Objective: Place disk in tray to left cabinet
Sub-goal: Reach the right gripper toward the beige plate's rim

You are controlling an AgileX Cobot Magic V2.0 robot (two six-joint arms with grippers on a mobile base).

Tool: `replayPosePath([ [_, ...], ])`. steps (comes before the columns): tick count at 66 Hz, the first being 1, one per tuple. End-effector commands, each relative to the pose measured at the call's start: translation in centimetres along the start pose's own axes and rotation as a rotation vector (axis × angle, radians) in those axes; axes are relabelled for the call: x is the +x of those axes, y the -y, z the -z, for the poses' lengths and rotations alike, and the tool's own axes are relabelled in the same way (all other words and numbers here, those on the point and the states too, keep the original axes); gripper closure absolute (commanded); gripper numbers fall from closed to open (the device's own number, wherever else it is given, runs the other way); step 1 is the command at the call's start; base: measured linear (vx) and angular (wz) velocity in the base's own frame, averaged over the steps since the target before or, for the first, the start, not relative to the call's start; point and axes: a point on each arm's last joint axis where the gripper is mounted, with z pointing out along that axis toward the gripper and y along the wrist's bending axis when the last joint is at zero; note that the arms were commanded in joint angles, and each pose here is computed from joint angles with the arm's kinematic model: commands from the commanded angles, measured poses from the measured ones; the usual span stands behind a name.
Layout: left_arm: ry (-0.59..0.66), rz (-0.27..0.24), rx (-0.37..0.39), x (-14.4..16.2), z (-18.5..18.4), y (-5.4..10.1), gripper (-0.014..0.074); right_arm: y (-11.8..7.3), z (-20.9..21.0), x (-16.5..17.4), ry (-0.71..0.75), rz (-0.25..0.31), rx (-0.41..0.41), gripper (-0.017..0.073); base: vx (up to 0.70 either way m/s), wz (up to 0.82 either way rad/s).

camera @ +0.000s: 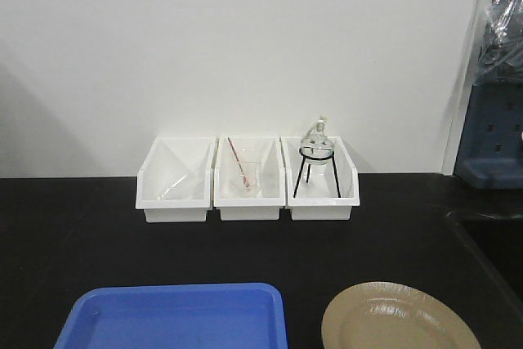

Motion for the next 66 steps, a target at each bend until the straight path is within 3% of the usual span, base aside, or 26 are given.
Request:
replayPosePath([
  [1,0.045,0.011,-0.009,0.0,-0.2,-0.1,0.06,0.0,0.0,-0.1,0.074,0.002,0.01,0.0565,0.0,0.0],
  [33,0.073,-0.012,-0.015,-0.3,-0.2,-0.1,0.06,0.0,0.0,-0.1,0.075,0.002,0.01,0.0565,0.0,0.0],
  [53,0.252,-0.005,-0.05,-1.9,0.1,-0.4,0.06,0.1,0.1,-1.1,0.176,-0.01,0.013,0.0565,0.0,0.0],
  [66,0.445,0.009,-0.079,-4.9,1.0,-0.8,0.06,0.2,0.9,-4.7,0.273,-0.016,0.016,0.0564,0.0,0.0],
])
